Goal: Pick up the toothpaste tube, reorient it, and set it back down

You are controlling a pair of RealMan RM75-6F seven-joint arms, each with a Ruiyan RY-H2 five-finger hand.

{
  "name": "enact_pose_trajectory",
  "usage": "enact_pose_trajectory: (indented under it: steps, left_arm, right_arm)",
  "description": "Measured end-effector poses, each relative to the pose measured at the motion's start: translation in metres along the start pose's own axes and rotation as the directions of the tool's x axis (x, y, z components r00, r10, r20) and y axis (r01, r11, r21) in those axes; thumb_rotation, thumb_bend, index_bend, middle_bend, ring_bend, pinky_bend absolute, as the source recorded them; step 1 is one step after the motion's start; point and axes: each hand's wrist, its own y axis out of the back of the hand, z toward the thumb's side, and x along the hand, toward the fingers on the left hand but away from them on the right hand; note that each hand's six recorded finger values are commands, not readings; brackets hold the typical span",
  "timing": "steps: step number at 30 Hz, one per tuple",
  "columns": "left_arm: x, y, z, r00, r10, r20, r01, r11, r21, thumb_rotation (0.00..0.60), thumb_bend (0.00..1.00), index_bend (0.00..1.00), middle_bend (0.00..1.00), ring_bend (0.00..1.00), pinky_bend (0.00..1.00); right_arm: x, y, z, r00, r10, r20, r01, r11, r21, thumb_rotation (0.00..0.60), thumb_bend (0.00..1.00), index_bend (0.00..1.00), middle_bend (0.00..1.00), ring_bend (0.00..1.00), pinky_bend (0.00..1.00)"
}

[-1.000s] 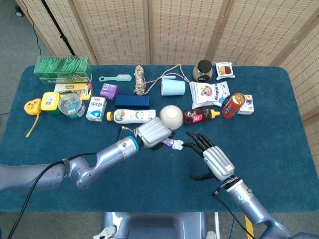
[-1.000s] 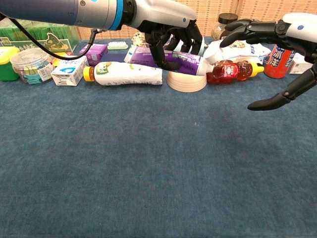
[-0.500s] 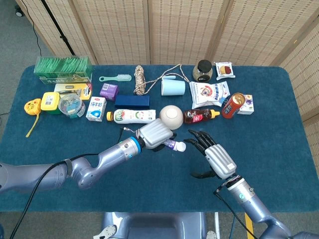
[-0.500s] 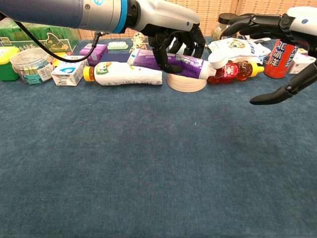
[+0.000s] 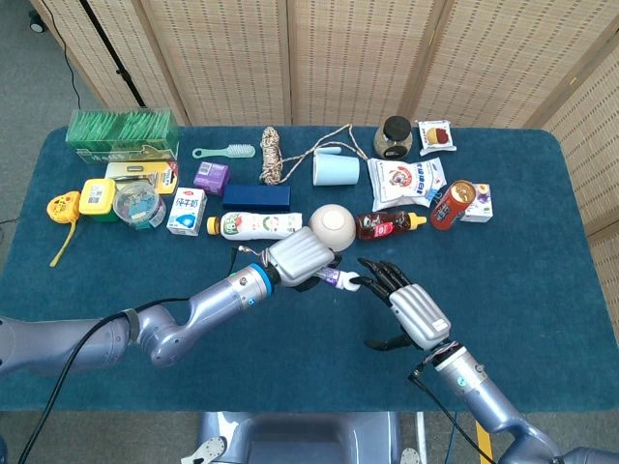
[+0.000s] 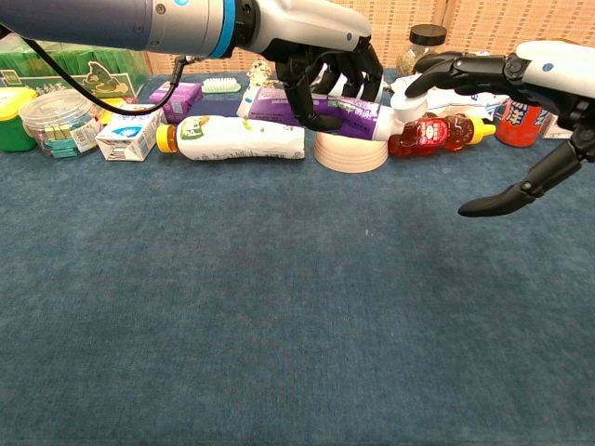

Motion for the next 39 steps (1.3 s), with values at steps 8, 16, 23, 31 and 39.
enact_pose_trajectory:
  steps: [8,16,23,31,39]
  left_arm:
    - [-0.002,-0.001,-0.003,1.0,0.006,-0.009,-0.006,1.0,-0.014,0.6,0.61,0.62,0.53,0.57,0.58]
    - [-0.005,0.002,-0.007,0.999,0.028,-0.018,-0.028,0.999,-0.024,0.6,0.61,0.62,0.53,0.57,0.58]
    - [-0.01,0.003,-0.009,0.998,0.058,-0.029,-0.059,0.998,-0.034,0.6,0.61,0.62,0.53,0.57,0.58]
    - [-0.014,-0.001,-0.01,0.998,0.06,-0.032,-0.061,0.998,-0.027,0.6,0.61,0.62,0.53,0.57,0.58]
    - [-0.016,-0.008,-0.015,0.998,0.047,-0.044,-0.048,0.999,-0.022,0.6,0.61,0.62,0.53,0.57,0.58]
  right_arm:
    - [0.002,-0.003,-0.003,1.0,0.006,0.011,-0.006,1.0,-0.004,0.6,0.0,0.18,0.0,0.0,0.0]
    - [0.0,-0.006,-0.004,1.0,0.013,0.011,-0.013,1.0,-0.013,0.6,0.0,0.18,0.0,0.0,0.0]
    - [-0.003,-0.011,-0.002,1.0,0.018,0.005,-0.018,1.0,-0.023,0.6,0.0,0.17,0.0,0.0,0.0]
    - [-0.002,-0.009,-0.003,1.0,0.007,0.012,-0.006,1.0,-0.03,0.6,0.0,0.17,0.0,0.0,0.0]
    - [0.011,0.006,-0.015,0.998,-0.032,0.053,0.034,0.999,-0.04,0.6,0.0,0.13,0.0,0.0,0.0]
